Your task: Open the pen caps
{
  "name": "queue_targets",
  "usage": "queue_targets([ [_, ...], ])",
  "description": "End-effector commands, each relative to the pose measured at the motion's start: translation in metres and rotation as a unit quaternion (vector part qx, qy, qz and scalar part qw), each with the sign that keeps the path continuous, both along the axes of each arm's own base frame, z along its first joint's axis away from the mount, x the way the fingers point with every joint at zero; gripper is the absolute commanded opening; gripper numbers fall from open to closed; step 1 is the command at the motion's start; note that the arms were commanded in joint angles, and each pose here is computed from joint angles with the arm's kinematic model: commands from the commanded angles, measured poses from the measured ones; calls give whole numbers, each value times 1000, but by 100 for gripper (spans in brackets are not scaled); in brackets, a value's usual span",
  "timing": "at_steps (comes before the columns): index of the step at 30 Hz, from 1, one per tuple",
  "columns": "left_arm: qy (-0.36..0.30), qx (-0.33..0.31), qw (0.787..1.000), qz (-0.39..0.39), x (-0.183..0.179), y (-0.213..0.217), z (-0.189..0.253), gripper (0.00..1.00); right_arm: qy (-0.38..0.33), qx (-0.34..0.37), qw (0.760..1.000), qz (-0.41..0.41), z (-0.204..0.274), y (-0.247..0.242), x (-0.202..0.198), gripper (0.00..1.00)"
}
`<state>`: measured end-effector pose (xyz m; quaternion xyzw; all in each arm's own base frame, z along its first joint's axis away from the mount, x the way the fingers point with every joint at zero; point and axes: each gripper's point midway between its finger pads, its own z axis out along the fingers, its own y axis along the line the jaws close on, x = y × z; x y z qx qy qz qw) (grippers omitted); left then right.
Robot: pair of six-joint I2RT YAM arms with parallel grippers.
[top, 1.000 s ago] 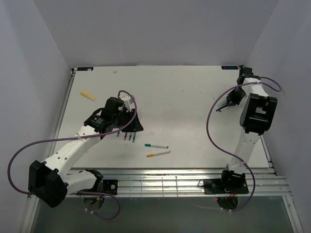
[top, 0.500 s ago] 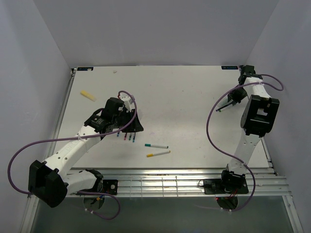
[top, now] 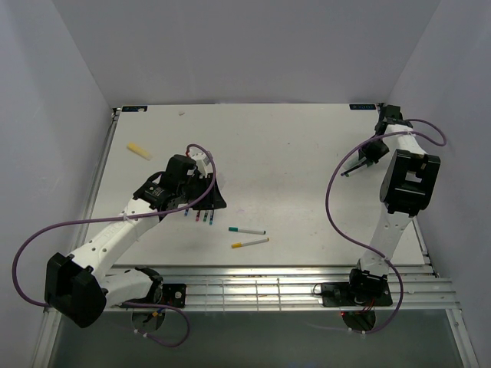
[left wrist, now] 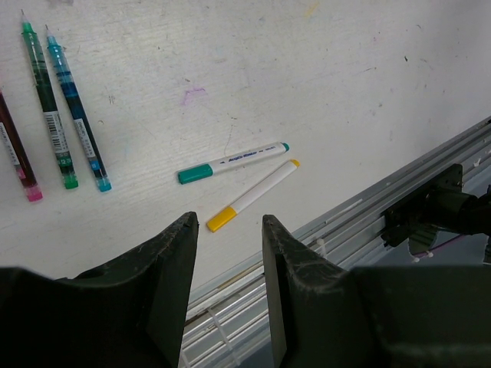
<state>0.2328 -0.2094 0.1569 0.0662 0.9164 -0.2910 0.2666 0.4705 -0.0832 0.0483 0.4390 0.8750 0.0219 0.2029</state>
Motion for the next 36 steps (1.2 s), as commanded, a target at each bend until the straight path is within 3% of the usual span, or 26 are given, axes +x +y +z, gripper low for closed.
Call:
queue_targets([
  [1, -9, -8, 1000, -1, -2, 0, 6, 49, -14, 0, 1000, -12, -1, -2, 3, 25],
  [22, -8, -6, 1000, -2, -3, 1, 6, 49, 28, 14, 999, -16, -37, 6, -25, 25],
  [26, -10, -4, 1000, -4, -3, 1, 8, 49, 48, 14, 999, 1, -42, 14, -33, 8],
  [28, -16, -3, 1000, -8, -1, 1, 12, 50, 48, 12, 999, 10, -41, 19, -36, 8],
  [36, -31, -3, 999, -31, 3, -4, 27, 51, -25, 6, 998, 59, 36, 47, -21, 8],
])
